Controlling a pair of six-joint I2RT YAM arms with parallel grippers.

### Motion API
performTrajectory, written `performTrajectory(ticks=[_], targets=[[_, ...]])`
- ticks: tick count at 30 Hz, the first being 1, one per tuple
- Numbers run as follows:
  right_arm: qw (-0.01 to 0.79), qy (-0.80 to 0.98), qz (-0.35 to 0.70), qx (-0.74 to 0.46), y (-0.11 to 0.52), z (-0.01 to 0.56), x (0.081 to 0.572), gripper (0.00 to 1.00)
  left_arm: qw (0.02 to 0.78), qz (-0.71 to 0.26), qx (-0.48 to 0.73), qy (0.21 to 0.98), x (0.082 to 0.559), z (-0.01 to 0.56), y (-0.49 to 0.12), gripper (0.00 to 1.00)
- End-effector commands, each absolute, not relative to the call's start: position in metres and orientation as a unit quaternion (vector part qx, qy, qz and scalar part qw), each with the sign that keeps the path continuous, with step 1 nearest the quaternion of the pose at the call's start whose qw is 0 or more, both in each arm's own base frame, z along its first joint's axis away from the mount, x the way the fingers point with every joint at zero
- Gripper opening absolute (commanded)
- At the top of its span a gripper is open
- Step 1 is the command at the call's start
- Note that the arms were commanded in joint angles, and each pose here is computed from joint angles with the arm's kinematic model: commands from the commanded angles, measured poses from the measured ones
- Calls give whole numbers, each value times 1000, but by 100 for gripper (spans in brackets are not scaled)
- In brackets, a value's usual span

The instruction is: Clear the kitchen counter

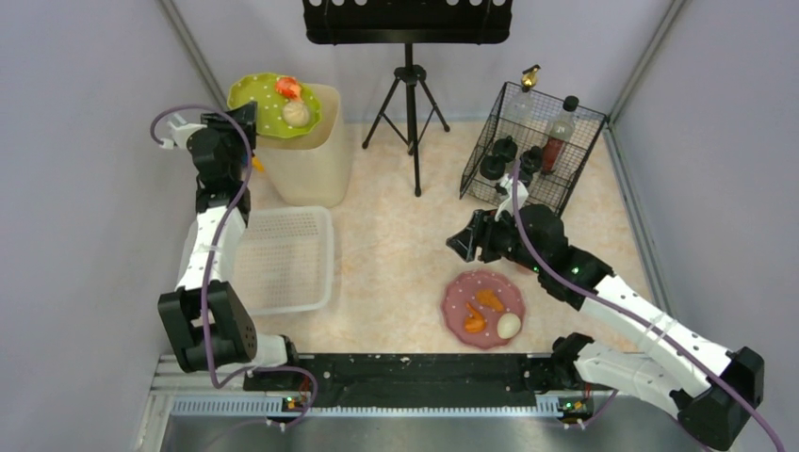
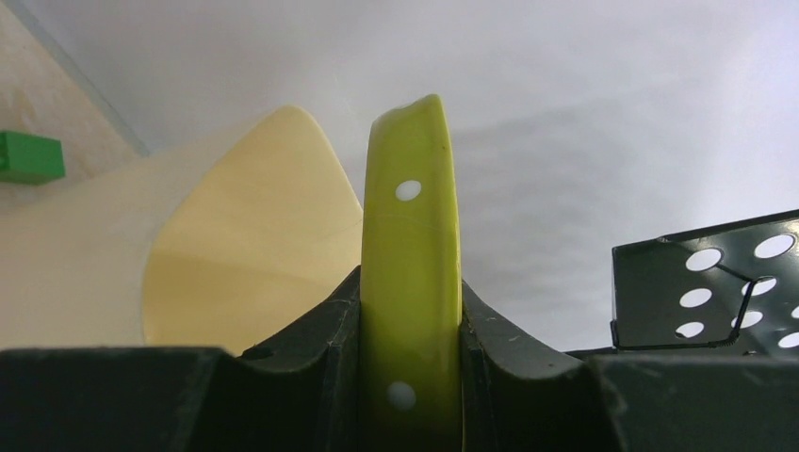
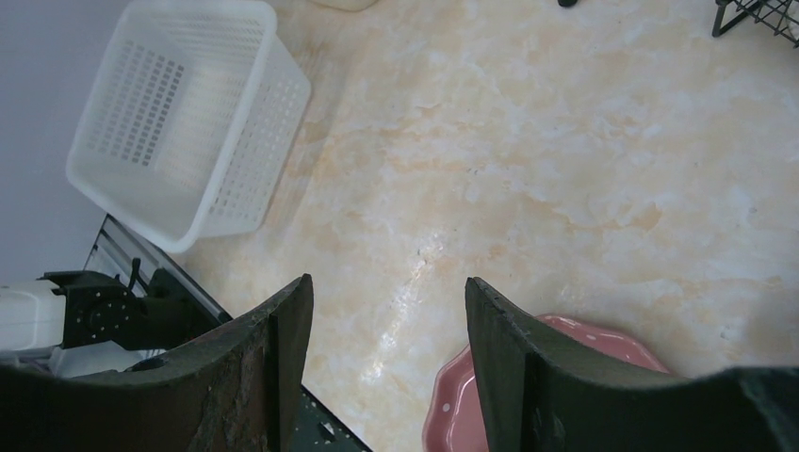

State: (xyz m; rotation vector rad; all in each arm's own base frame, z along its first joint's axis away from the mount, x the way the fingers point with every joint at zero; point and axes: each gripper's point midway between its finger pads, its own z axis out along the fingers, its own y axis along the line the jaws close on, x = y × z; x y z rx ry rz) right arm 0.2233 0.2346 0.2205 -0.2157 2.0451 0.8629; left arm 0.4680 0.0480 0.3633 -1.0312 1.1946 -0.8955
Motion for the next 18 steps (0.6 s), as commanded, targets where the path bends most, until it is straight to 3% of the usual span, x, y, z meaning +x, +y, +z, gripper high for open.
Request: performTrajectory(ticks=[1,18], targets=[[453,806,366,-108,246,230,224,60,722,-426,-339,427,443,484,49,0],[455,803,369,-112,241,228,218,59,761,-331,-258,494,461,495,50,0]])
